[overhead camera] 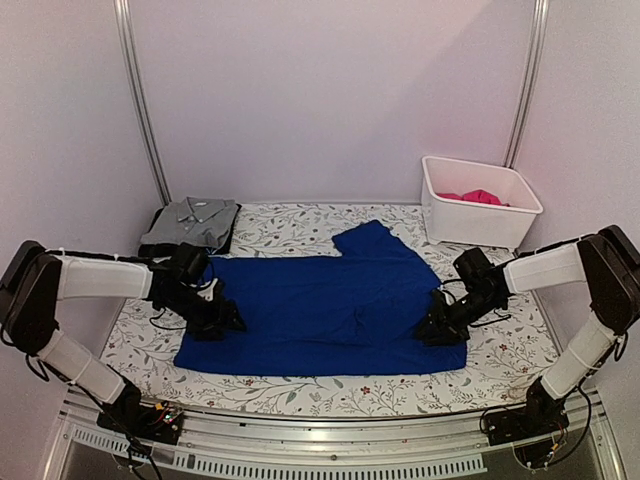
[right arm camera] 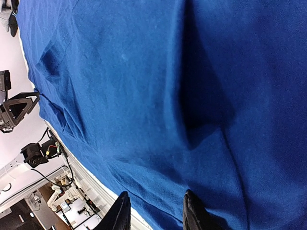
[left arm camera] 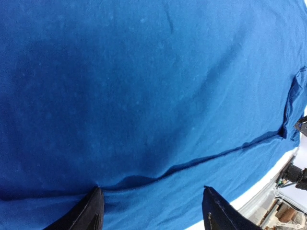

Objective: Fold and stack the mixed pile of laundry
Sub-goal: Move the 1/3-folded T-shirt to the center of the board, then pick up the 1/3-folded T-shirt from the center of the board, then fold the 1/3-folded T-shirt at the center of the board.

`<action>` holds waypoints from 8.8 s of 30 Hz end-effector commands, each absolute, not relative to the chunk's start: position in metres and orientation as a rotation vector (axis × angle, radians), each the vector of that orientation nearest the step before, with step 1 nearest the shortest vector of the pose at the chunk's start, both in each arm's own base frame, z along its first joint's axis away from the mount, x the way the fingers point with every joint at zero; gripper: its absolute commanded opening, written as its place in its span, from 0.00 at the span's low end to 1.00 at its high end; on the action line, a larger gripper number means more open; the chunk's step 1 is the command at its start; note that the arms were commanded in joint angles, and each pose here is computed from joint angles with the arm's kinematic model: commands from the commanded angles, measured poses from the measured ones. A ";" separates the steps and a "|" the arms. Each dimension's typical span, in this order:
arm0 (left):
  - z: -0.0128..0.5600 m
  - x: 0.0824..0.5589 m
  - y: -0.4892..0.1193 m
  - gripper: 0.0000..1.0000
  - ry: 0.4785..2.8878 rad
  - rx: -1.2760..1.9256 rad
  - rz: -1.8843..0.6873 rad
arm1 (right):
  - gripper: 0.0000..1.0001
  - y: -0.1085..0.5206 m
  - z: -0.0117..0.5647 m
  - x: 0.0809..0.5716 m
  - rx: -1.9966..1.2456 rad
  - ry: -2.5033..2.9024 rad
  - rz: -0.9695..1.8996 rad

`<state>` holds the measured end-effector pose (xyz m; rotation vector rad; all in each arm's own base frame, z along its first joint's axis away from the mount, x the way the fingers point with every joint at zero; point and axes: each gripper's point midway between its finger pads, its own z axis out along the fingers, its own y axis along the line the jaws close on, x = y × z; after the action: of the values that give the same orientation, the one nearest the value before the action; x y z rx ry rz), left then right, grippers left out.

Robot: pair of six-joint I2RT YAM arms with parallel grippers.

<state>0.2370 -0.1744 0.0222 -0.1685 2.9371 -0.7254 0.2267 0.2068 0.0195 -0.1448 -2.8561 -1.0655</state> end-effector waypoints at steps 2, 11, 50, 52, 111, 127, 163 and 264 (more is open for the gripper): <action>-0.002 0.157 -0.161 0.69 3.179 -0.380 -0.692 | 0.37 0.191 0.005 0.172 -0.248 -2.769 -0.907; 0.084 0.242 -0.159 0.87 2.795 -0.186 -0.712 | 0.45 0.215 0.087 0.251 -0.012 -3.004 -1.138; 0.079 0.398 -0.085 0.87 2.653 -0.328 -0.539 | 0.44 0.224 0.024 0.545 0.503 -3.545 -0.410; 0.077 0.400 -0.083 0.87 2.658 -0.331 -0.529 | 0.41 0.225 0.015 0.544 0.504 -3.529 -0.406; 0.014 0.466 -0.041 0.00 2.666 -0.257 -0.371 | 0.00 0.230 0.092 0.563 0.500 -3.670 -0.509; 0.078 0.484 -0.048 0.00 2.522 -0.158 -0.441 | 0.00 0.224 0.135 0.562 0.484 -3.711 -0.625; 0.069 0.353 -0.024 0.00 2.731 -0.087 -0.214 | 0.00 0.180 0.112 0.400 0.377 -3.538 -0.642; 0.135 0.376 -0.112 0.96 2.606 0.232 -0.230 | 0.44 0.161 0.105 0.346 0.260 -3.392 -0.726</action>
<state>0.3422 -0.0657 0.0751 0.1276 2.8530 -0.0234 0.3039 0.1634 0.0657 0.2845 -3.2646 -0.6324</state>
